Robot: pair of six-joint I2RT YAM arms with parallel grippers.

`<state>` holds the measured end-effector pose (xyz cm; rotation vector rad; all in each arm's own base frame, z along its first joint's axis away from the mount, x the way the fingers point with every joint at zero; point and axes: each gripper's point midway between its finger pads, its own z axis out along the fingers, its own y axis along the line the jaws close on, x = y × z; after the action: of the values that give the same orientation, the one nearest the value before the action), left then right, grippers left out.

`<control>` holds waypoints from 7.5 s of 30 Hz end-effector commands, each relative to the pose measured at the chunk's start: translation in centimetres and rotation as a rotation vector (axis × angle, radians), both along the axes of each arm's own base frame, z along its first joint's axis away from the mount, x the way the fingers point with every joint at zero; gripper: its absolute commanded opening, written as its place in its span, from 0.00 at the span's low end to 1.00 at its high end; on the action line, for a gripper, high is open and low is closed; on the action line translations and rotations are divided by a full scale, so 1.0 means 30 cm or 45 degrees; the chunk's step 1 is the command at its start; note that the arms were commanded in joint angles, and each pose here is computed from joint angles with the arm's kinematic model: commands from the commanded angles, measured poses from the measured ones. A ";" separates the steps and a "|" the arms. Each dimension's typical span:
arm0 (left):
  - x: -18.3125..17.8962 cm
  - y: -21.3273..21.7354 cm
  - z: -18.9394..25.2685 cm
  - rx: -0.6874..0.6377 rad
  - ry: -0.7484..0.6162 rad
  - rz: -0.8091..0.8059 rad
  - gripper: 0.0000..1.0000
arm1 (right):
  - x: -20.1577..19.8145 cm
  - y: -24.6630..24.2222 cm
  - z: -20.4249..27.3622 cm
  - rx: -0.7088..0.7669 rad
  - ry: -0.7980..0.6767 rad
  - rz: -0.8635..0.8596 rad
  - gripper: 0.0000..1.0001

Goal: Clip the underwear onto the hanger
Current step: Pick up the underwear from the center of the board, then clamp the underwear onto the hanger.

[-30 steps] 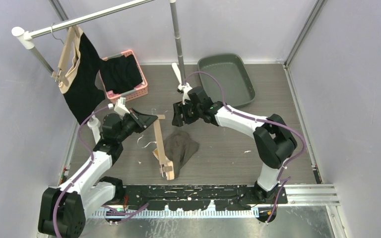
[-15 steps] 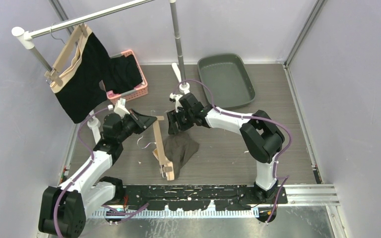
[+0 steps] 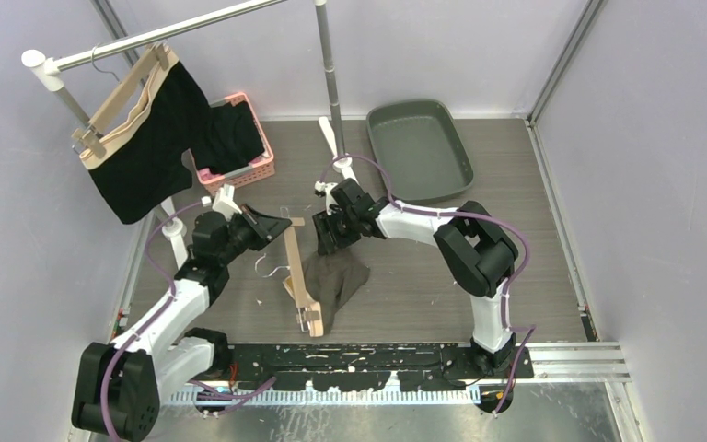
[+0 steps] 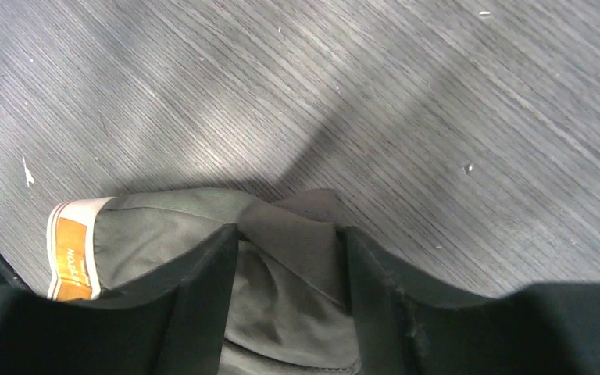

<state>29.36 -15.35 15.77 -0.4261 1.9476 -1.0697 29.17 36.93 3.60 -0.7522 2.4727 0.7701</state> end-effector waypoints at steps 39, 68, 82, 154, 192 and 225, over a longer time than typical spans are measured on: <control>0.107 -0.387 0.132 -0.206 -0.159 -0.392 0.00 | 0.044 -0.554 0.491 -0.006 -0.400 -0.707 0.52; 0.070 -0.186 -0.019 -0.130 -0.079 -0.023 0.00 | 0.121 -0.108 0.210 0.211 -0.287 -0.096 0.55; 0.051 -0.191 -0.102 -0.138 -0.005 -0.081 0.00 | 0.146 -0.040 0.112 0.219 -0.267 -0.009 0.55; 0.102 -0.239 0.098 -0.426 -0.355 -0.445 0.00 | 0.191 -0.195 0.567 0.344 -0.617 -0.020 0.08; 0.070 -0.291 0.128 -0.432 -0.380 -0.557 0.00 | 0.187 -0.202 0.614 0.368 -0.663 -0.021 0.06; 0.083 -0.346 0.089 -0.425 -0.353 -0.569 0.00 | 0.183 -0.207 0.676 0.384 -0.708 -0.008 0.06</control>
<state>31.42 -25.45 16.29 -0.0840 1.7567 -1.6662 34.08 30.72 18.93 -0.7279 1.9627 0.7853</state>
